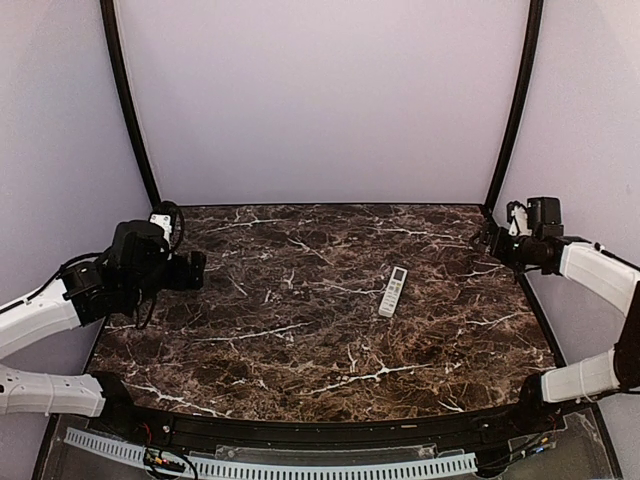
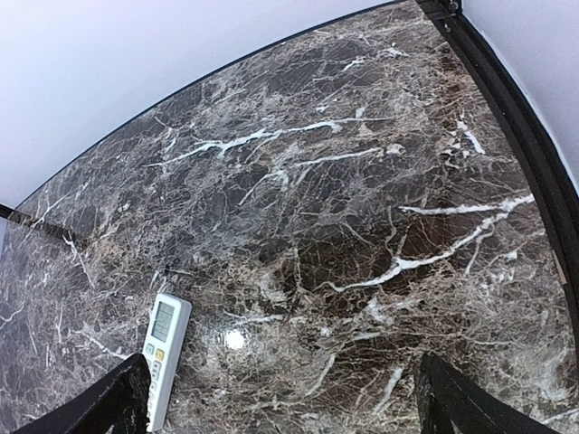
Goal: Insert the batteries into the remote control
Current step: Reset both arms
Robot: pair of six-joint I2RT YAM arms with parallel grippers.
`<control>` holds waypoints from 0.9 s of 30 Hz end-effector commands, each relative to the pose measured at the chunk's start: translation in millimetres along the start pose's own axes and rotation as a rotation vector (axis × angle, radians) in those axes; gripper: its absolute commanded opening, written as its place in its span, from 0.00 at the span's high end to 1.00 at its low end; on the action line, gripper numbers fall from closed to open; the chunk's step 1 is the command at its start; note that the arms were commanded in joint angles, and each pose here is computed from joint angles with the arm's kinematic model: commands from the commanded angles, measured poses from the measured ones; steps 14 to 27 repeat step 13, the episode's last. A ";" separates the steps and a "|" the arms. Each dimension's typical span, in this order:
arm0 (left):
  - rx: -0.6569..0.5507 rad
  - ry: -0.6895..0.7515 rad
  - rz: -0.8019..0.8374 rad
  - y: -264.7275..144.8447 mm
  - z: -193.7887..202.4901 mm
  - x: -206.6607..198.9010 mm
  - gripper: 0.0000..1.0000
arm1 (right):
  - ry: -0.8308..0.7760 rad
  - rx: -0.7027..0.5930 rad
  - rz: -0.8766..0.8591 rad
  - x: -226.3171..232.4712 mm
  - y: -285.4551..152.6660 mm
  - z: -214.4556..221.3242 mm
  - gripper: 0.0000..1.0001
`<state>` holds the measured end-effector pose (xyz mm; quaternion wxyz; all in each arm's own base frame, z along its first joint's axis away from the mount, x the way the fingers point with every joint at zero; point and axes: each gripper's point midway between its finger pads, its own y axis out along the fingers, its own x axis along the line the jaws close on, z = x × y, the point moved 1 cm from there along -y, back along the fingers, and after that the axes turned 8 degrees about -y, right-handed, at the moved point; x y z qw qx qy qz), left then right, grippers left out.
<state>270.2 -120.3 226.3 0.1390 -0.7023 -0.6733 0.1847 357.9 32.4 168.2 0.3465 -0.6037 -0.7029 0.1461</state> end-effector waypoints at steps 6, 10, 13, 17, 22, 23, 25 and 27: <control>0.049 -0.405 -0.183 53.0 12.2 80.6 0.01 | -0.038 -0.171 0.048 -15.9 -16.0 -16.3 0.01; 0.068 -0.435 -0.250 67.5 18.3 98.5 0.01 | -0.043 -0.211 0.047 -15.4 -21.1 -20.0 0.01; 0.071 -0.437 -0.277 72.2 23.5 104.1 0.01 | -0.049 -0.238 0.058 -17.4 -26.2 -18.4 0.01; 0.071 -0.437 -0.277 72.2 23.5 104.1 0.01 | -0.049 -0.238 0.058 -17.4 -26.2 -18.4 0.01; 0.071 -0.437 -0.277 72.2 23.5 104.1 0.01 | -0.049 -0.238 0.058 -17.4 -26.2 -18.4 0.01; 0.071 -0.437 -0.277 72.2 23.5 104.1 0.01 | -0.049 -0.238 0.058 -17.4 -26.2 -18.4 0.01; 0.071 -0.437 -0.277 72.2 23.5 104.1 0.01 | -0.049 -0.238 0.058 -17.4 -26.2 -18.4 0.01; 0.071 -0.437 -0.277 72.2 23.5 104.1 0.01 | -0.049 -0.238 0.058 -17.4 -26.2 -18.4 0.01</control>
